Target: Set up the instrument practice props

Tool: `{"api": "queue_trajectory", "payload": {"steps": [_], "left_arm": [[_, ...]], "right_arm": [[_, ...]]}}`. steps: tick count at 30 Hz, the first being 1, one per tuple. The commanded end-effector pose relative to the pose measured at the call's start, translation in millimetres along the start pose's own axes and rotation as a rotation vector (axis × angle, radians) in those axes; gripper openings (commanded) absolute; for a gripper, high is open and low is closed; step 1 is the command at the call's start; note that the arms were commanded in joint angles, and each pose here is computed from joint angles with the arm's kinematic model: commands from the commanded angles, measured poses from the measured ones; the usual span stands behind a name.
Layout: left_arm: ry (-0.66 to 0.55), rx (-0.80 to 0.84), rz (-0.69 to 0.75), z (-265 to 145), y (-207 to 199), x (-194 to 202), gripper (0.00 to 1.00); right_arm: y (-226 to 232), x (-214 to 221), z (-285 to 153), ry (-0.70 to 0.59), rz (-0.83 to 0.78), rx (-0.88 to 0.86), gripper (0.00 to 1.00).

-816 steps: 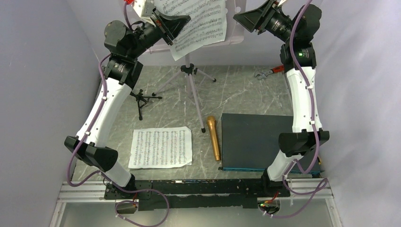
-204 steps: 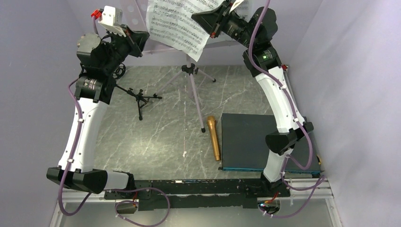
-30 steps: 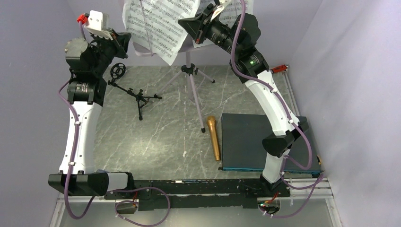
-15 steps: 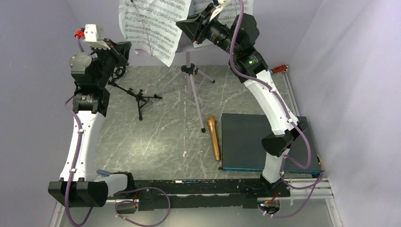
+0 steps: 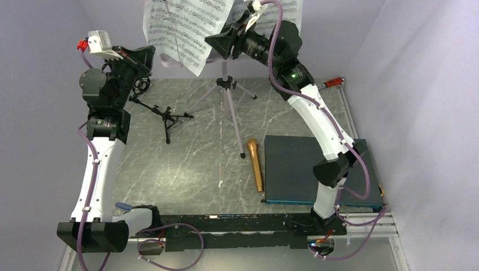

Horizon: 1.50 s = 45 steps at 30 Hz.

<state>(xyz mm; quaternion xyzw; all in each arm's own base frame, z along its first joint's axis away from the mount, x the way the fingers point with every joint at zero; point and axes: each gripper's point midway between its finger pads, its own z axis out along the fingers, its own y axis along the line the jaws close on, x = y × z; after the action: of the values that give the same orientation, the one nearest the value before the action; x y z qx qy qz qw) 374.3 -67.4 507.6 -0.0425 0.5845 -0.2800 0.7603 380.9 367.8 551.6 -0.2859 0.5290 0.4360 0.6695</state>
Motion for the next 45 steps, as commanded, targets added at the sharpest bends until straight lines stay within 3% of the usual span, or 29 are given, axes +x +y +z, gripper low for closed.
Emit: {"api": "queue_trajectory", "payload": {"steps": [1, 7, 13, 17, 33, 45], "left_arm": [[-0.069, 0.027, -0.014, -3, -10, -20, 0.03], [-0.077, 0.009, -0.009, -5, -3, -24, 0.03], [-0.076, 0.003, -0.004, -8, -2, -23, 0.03], [-0.074, -0.004, -0.002, -10, 0, -22, 0.03], [-0.084, -0.024, -0.118, -16, 9, -4, 0.03], [-0.071, -0.006, -0.201, -14, 14, 15, 0.03]], "right_arm": [[19, -7, -6, -0.032, 0.016, -0.063, 0.49], [28, 17, -2, 0.008, 0.047, -0.071, 0.52], [29, 24, 4, 0.018, 0.068, -0.082, 0.18], [30, 16, 1, 0.004, 0.061, -0.075, 0.01], [30, -32, -2, -0.071, -0.017, -0.036, 0.0], [16, -27, 6, -0.064, -0.021, 0.015, 0.0]]}}
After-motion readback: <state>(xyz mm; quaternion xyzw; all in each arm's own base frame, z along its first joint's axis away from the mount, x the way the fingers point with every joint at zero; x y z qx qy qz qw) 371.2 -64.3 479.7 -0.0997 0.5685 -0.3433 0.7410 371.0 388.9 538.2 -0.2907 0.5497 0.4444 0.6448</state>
